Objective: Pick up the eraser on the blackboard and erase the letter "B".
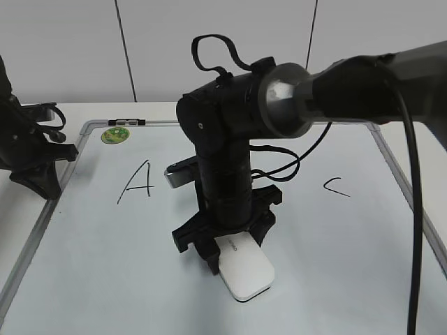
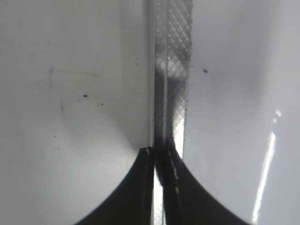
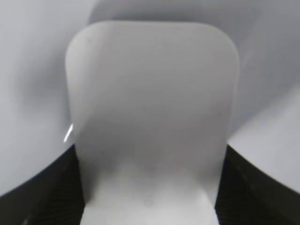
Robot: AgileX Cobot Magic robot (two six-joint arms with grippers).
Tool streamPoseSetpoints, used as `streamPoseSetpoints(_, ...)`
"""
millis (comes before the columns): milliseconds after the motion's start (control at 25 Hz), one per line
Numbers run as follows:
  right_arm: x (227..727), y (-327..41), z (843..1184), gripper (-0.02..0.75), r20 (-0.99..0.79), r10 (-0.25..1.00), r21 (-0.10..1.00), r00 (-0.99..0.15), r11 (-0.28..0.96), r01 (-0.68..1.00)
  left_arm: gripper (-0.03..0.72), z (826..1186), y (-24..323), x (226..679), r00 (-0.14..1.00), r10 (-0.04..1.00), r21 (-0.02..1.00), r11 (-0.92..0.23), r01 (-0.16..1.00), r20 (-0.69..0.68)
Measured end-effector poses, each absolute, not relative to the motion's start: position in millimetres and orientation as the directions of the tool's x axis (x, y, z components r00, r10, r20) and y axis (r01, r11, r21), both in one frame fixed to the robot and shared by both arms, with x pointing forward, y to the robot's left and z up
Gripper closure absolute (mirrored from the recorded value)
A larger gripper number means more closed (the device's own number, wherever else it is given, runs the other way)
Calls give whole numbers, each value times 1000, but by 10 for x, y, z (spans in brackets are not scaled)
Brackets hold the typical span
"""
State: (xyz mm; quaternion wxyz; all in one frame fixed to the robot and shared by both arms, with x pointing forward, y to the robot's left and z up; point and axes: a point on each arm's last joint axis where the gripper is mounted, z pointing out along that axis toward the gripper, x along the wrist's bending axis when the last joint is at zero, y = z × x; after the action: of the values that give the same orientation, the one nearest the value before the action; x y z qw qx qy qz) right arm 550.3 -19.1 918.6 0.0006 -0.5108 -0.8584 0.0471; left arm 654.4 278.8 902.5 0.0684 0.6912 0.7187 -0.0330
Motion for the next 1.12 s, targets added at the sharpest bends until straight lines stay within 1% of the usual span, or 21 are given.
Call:
streamPoseSetpoints(120,5534,-230,9192,217,-102,875,-73,-473,468,881,672,9025,2788,6544,-35,989,47,42,998,-144)
streamPoseSetpoints(360,5608,-326,9197,217,-151,882,-67,-447,442,894,672,9024,2789,6544,-34,989,47,41,998,-142)
streamPoseSetpoints(640,5846,-658,9225,217,-182,915,-58,-361,357,932,672,9024,2790,6544,-33,989,47,40,998,-141)
streamPoseSetpoints(800,6029,-1043,9338,217,-202,941,-33,-270,269,963,672,9024,2790,6543,-33,989,47,40,998,-141)
streamPoseSetpoints(1000,6123,-1626,9743,217,-196,972,47,-129,141,989,672,9027,2791,6544,-33,990,46,40,998,-141)
streamPoseSetpoints(1120,6097,-1954,9824,217,-198,977,44,-78,88,995,672,9027,2792,6544,-32,990,46,39,998,-139)
